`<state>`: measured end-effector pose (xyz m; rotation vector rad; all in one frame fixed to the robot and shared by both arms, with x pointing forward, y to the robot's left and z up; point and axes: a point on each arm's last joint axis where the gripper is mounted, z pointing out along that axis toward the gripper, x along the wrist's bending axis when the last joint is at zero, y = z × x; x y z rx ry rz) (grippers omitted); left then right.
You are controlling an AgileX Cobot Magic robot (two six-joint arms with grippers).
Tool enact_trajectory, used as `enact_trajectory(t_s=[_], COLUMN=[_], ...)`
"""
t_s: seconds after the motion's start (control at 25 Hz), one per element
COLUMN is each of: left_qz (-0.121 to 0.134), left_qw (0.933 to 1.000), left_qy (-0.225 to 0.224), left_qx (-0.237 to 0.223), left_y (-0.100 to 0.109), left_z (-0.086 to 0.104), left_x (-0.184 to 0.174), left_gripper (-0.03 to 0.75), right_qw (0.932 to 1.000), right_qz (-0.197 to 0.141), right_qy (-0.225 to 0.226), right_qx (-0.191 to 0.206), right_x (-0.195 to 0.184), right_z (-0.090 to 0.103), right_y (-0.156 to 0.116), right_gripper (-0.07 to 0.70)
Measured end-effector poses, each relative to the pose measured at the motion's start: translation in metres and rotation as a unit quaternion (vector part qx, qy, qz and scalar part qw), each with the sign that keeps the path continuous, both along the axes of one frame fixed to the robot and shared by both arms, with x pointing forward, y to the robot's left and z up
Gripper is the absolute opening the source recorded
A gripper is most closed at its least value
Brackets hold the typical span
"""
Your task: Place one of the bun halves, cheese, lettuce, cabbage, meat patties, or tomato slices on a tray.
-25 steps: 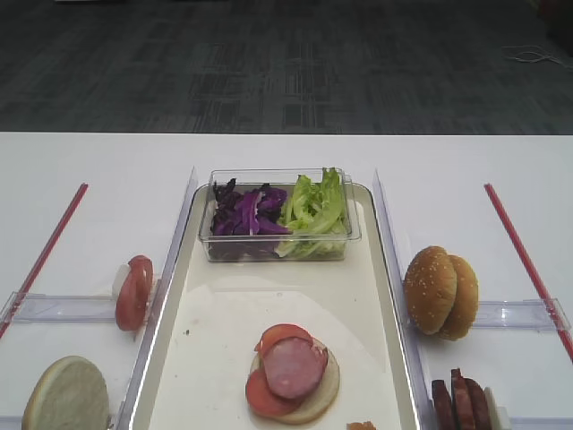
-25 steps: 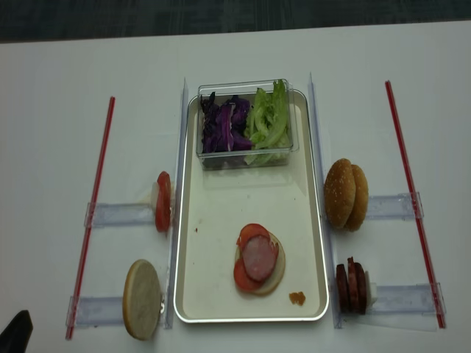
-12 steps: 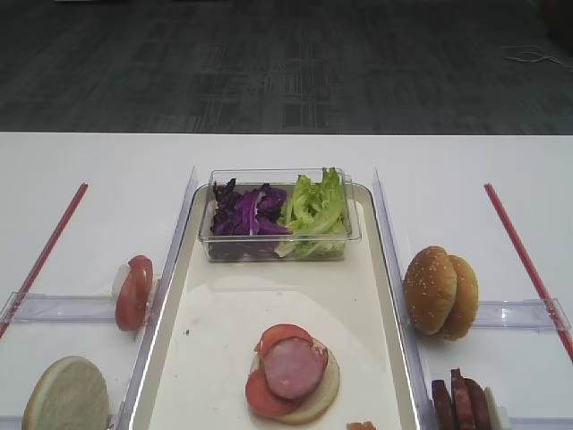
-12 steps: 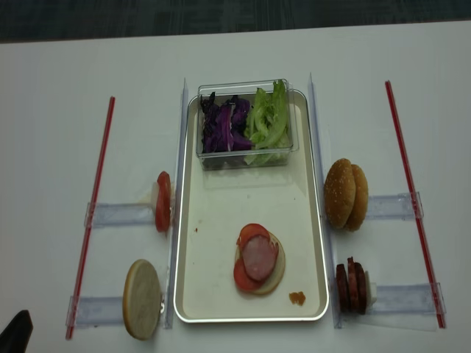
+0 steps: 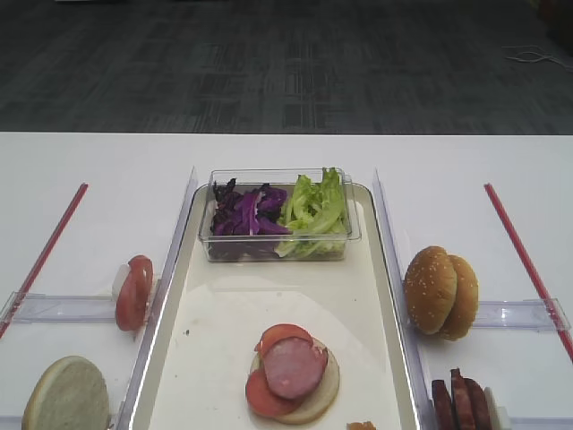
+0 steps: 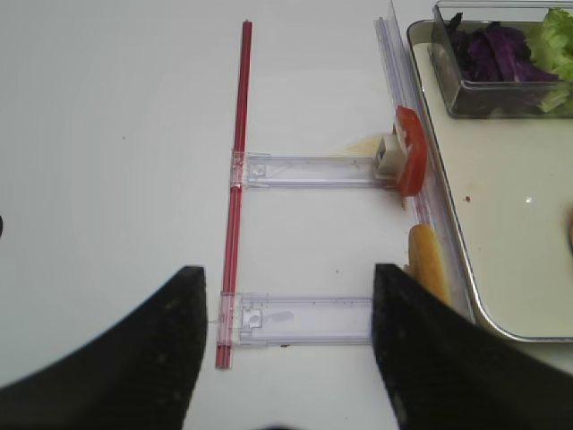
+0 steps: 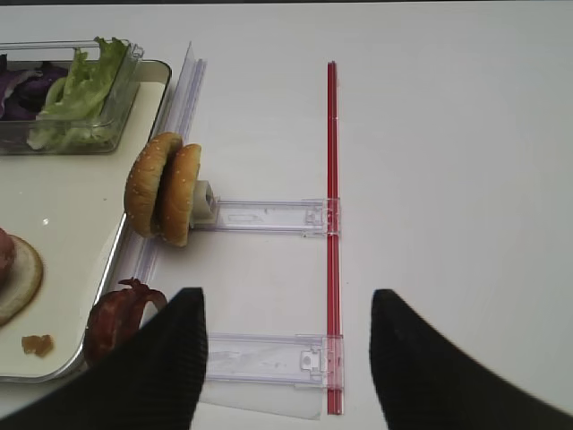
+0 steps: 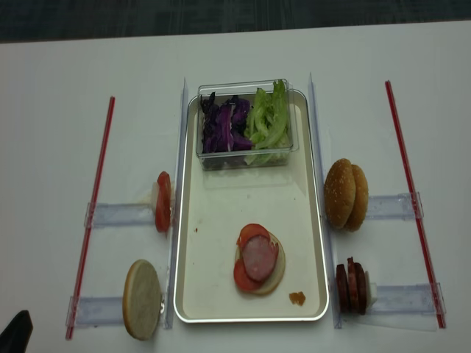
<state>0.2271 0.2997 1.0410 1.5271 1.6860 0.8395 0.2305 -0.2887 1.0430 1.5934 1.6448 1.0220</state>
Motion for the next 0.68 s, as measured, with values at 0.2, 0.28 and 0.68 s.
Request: enact_trajectory(t_s=[0.2, 0.28, 0.68], left_qz=[0.000, 0.000, 0.000], left_qw=[1.0000, 1.0000, 1.0000], left_qy=[0.000, 0.000, 0.000], left_qx=[0.000, 0.000, 0.000], left_y=[0.0000, 0.0000, 0.0000], left_z=[0.0000, 0.0000, 0.0000], left_x=[0.0000, 0.0000, 0.0000], left_gripper=[0.420, 0.420, 0.420], right_qw=[1.0000, 1.0000, 1.0000], right_qz=[0.000, 0.000, 0.000], right_qy=[0.000, 0.000, 0.000], right_qx=[0.000, 0.000, 0.000], right_x=[0.0000, 0.0000, 0.0000], right_z=[0.0000, 0.0000, 0.0000], right_y=[0.0000, 0.0000, 0.0000], right_gripper=[0.417, 0.417, 0.417])
